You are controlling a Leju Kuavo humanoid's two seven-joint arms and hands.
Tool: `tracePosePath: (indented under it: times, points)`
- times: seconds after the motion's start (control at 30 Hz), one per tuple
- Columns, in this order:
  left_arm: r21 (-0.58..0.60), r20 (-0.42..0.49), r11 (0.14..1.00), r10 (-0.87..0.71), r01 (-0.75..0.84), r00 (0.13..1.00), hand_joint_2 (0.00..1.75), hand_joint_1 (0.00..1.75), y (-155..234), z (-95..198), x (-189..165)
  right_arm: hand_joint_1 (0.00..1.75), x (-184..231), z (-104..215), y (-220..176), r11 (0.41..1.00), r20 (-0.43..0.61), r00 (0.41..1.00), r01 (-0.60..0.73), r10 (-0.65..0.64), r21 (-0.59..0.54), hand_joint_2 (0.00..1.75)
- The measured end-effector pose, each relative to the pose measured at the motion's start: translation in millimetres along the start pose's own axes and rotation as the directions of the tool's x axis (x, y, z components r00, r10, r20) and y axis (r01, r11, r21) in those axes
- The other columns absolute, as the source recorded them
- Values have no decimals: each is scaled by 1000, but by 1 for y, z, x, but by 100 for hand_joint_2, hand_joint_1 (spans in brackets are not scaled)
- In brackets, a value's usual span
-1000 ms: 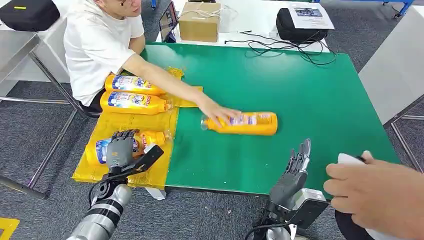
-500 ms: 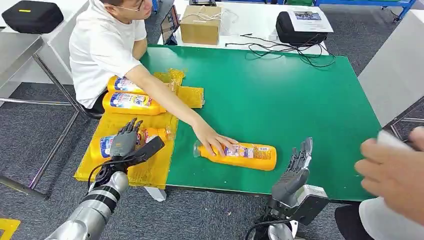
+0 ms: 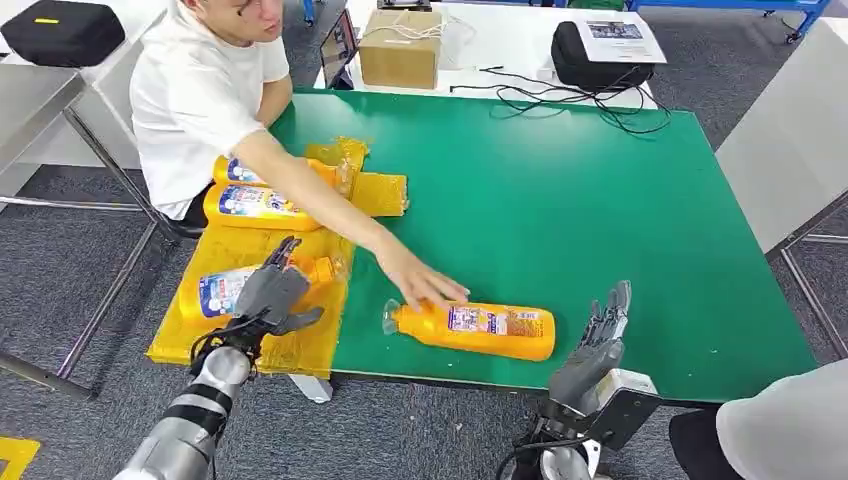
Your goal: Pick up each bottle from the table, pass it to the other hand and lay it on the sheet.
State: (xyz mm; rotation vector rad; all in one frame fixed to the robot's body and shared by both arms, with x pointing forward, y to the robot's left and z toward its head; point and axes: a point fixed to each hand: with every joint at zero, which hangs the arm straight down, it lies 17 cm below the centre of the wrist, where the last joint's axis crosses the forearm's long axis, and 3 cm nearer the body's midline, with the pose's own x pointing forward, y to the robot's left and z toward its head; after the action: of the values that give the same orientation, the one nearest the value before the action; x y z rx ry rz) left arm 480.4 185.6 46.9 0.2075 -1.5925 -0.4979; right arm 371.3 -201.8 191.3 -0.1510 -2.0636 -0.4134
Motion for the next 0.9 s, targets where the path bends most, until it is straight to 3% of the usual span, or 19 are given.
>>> tracePosePath:
  times: [0.13, 0.27, 0.37, 0.63, 0.67, 0.77, 0.83, 0.9]
  points:
    - [146, 176, 928, 317, -344, 932, 175, 0, 24, 4, 63, 0, -1, 2, 2, 1000, 0, 1000, -18, 18, 7, 0]
    - [180, 330, 787, 517, -590, 790, 175, 0, 53, 13, 113, 0, -2, 5, 5, 999, 2, 999, -47, 47, 2, 0]
    - [169, 402, 731, 562, -662, 723, 175, 0, 68, 18, 138, 0, -1, 6, 8, 998, 5, 998, -58, 58, 3, 0]
    - [156, 490, 678, 579, -718, 652, 175, 0, 88, 28, 165, 0, 1, 8, 11, 995, 22, 995, -99, 98, 14, 0]
    - [153, 499, 662, 589, -733, 636, 175, 0, 91, 30, 167, 0, 3, 9, 14, 990, 44, 990, -139, 137, 27, 175]
    - [110, 534, 594, 641, -797, 552, 175, 0, 101, 37, 177, 0, 7, 21, 31, 920, 187, 919, -373, 348, 120, 175]
    - [88, 556, 576, 649, -813, 520, 175, 0, 105, 46, 184, 0, -3, 34, 44, 811, 286, 823, -552, 491, 195, 175]
    - [79, 569, 571, 647, -817, 507, 175, 0, 106, 56, 190, 0, -21, 48, 52, 652, 391, 695, -712, 603, 259, 175]
